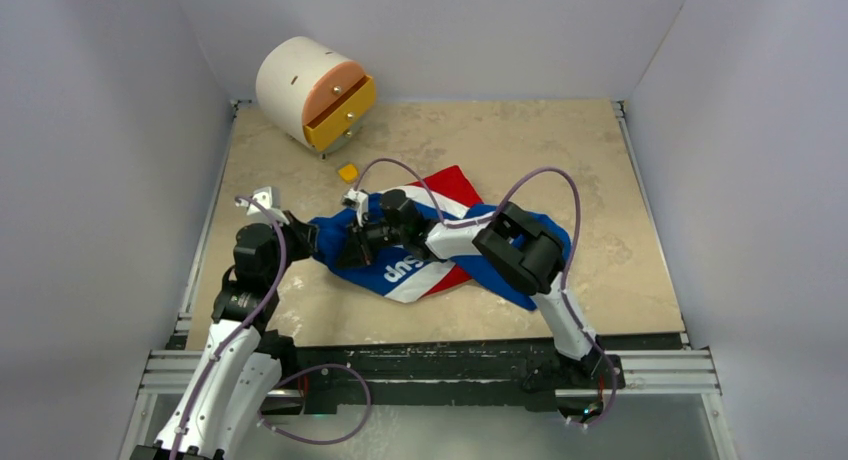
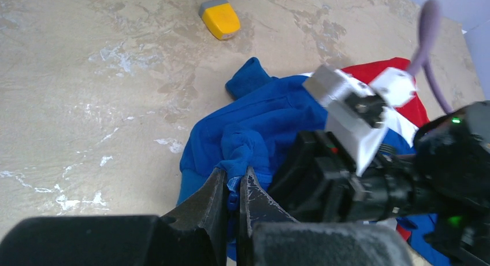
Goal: Zip up the jacket
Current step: Pick up the zipper from the jacket.
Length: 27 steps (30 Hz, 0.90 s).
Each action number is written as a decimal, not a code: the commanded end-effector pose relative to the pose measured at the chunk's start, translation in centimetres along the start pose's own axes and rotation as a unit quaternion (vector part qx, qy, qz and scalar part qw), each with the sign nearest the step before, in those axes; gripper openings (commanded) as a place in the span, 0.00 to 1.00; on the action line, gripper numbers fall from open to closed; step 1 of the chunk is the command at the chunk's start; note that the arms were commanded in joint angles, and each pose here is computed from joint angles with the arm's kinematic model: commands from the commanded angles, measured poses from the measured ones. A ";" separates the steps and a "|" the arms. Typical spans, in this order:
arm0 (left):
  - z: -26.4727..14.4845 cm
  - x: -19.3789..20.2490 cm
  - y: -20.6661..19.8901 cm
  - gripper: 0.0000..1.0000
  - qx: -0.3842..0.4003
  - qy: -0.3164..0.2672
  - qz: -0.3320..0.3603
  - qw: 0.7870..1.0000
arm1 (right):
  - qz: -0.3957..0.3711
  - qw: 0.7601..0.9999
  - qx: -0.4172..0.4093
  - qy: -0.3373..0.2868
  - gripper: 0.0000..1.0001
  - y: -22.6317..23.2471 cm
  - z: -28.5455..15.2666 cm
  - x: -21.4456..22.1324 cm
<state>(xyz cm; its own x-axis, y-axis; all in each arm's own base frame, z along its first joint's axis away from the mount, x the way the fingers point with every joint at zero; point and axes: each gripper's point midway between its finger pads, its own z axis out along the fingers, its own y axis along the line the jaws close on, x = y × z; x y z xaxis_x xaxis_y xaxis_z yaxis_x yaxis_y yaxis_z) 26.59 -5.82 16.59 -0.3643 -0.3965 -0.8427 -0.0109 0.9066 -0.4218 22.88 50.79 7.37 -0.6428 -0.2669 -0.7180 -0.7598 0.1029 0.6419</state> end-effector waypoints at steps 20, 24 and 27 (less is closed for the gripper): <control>-0.2 -1.7 -1.7 0.00 0.036 -0.020 0.005 0.999 | -0.050 0.969 0.236 -0.047 0.47 0.4 -9.9 -3.0; -0.4 -1.9 -1.9 0.00 0.041 -0.022 0.005 0.999 | -0.031 0.964 0.264 -0.024 0.34 -1.7 -9.2 -2.0; -0.4 -1.8 -1.8 0.00 0.040 -0.020 0.005 0.999 | -0.036 0.967 0.254 -0.014 0.25 -2.3 -8.1 -1.9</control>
<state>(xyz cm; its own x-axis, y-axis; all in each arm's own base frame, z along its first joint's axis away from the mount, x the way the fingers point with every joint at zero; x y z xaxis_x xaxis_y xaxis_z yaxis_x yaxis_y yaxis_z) 26.51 -6.46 16.73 -0.3752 -0.3945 -0.8388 0.0224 0.9008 -0.4337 25.26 43.02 9.81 -0.5832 -0.2507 -0.7726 -0.7617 0.4994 0.4129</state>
